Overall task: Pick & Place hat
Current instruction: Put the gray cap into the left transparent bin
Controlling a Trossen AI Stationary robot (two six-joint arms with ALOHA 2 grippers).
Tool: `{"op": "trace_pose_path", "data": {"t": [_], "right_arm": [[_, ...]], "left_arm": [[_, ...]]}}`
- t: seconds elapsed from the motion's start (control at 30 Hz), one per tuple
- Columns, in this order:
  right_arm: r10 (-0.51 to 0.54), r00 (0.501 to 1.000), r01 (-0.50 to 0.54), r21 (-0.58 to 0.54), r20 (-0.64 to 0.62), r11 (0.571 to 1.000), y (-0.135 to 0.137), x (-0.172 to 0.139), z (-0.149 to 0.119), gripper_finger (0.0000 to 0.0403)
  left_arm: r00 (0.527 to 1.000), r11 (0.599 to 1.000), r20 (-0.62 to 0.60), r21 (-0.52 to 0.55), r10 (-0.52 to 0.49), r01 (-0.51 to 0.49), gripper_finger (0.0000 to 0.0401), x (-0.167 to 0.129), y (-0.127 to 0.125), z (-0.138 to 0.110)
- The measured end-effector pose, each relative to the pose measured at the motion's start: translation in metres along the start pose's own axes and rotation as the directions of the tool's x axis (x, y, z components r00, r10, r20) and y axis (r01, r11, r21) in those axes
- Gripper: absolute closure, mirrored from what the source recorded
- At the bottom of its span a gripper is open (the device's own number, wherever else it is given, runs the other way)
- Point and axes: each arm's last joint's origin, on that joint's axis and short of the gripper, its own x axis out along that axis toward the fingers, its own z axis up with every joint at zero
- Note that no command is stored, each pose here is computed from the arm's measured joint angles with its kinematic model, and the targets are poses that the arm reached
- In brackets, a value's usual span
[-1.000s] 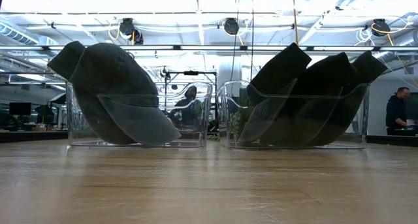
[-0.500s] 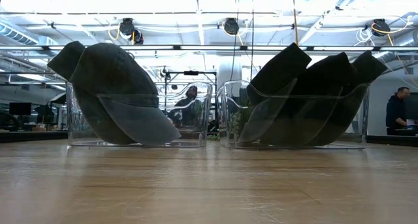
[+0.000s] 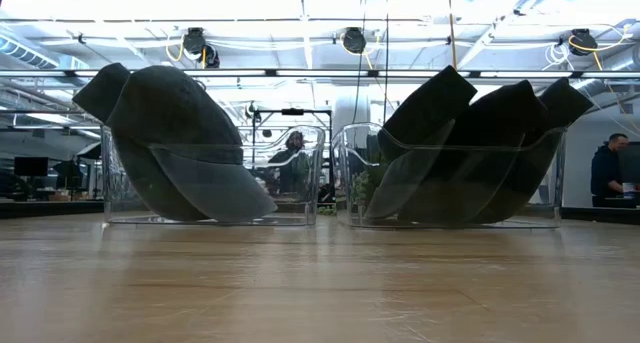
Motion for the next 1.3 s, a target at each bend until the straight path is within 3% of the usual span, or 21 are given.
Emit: {"op": "trace_pose_path", "data": {"t": [0.2,0.4,0.6,0.8,0.97,1.1,1.3], "right_arm": [[-0.048,0.998,0.049,-0.014,0.039,0.999,0.001,-0.005,0.003,0.0347],[-0.073,0.996,0.076,-0.041,0.06,0.996,0.008,-0.021,0.005,0.0296],[-0.239,0.967,0.248,-0.103,0.091,0.963,0.014,-0.041,0.002,0.0261],[-0.332,0.936,0.348,-0.172,0.118,0.921,0.018,-0.053,0.0,0.0246],[-0.344,0.929,0.365,-0.194,0.132,0.911,0.02,-0.055,0.001,0.0246],[-0.345,0.93,0.365,-0.204,0.13,0.908,0.02,-0.055,0.001,0.0247],[-0.348,0.929,0.371,-0.268,0.13,0.889,0.02,-0.055,0.001,0.0247]], "left_arm": [[0.973,0.984,0.148,0.051,-0.176,0.171,0.0382,-0.004,-0.013,0.018],[0.964,0.983,0.196,0.047,-0.182,0.176,0.0382,-0.012,-0.011,0.023],[0.942,0.979,0.267,0.041,-0.201,0.198,0.0382,-0.016,-0.01,0.032],[0.936,0.993,0.348,-0.074,-0.057,0.088,0.0382,-0.017,-0.003,0.035],[0.894,0.966,0.401,-0.232,0.2,-0.112,0.0382,-0.024,0.005,0.03],[0.873,0.93,0.361,-0.287,0.328,-0.23,0.0382,-0.027,0.015,0.025],[0.88,0.897,0.253,-0.302,0.401,-0.322,0.0382,-0.027,0.025,0.016]]}}
